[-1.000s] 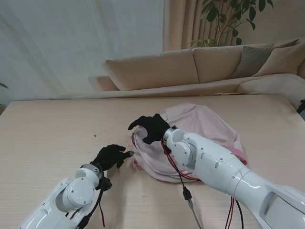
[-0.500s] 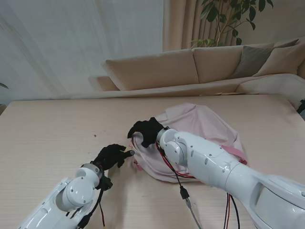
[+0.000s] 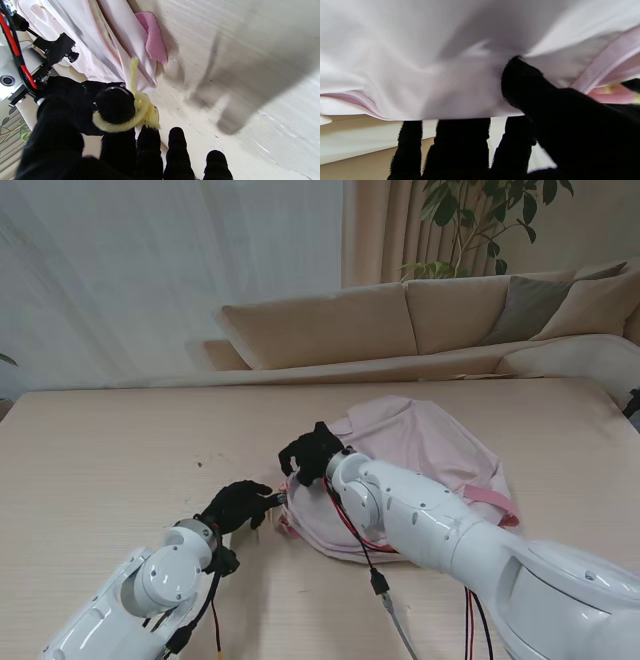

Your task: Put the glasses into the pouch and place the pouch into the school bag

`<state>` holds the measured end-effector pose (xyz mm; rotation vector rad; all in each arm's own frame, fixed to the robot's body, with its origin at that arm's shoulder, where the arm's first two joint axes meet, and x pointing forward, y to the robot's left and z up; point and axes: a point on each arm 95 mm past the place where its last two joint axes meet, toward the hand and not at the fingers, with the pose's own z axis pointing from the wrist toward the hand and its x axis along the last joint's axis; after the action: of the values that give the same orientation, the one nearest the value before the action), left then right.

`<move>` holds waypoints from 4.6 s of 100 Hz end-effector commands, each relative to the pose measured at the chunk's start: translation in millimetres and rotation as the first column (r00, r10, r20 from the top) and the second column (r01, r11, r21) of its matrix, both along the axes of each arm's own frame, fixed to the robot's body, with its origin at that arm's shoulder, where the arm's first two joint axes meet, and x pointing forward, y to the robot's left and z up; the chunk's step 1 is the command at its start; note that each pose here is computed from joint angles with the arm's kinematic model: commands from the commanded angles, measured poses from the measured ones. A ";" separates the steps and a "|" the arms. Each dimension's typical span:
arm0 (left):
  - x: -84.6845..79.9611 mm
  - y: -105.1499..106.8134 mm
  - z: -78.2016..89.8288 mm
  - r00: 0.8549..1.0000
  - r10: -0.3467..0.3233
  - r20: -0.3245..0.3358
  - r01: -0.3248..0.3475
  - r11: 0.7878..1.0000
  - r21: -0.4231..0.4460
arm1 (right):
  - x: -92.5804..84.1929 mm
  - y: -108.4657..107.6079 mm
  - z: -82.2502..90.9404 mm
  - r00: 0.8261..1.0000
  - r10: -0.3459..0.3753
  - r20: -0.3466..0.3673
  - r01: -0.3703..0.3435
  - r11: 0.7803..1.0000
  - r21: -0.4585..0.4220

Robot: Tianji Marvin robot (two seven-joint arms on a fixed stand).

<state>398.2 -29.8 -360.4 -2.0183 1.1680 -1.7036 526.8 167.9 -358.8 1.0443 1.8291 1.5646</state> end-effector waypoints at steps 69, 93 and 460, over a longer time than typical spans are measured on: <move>41.1 -20.0 -5.1 0.981 -0.196 0.000 0.196 0.980 -0.040 | 12.7 -88.6 0.2 0.875 -0.444 0.195 0.449 0.893 0.019; 9.9 1.8 -18.0 0.968 -0.250 -0.021 0.250 0.965 0.081 | 15.2 -93.0 3.1 0.826 -0.532 0.185 0.531 0.845 0.058; -20.7 -31.9 -20.7 0.928 -0.365 -0.079 0.361 0.931 -0.055 | 24.7 -96.6 -4.9 0.695 -0.643 0.323 0.688 0.725 -0.037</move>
<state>398.3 -62.3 -364.3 -1.9844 1.5451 -1.8803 549.6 83.0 -363.1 1.1443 1.1405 1.0614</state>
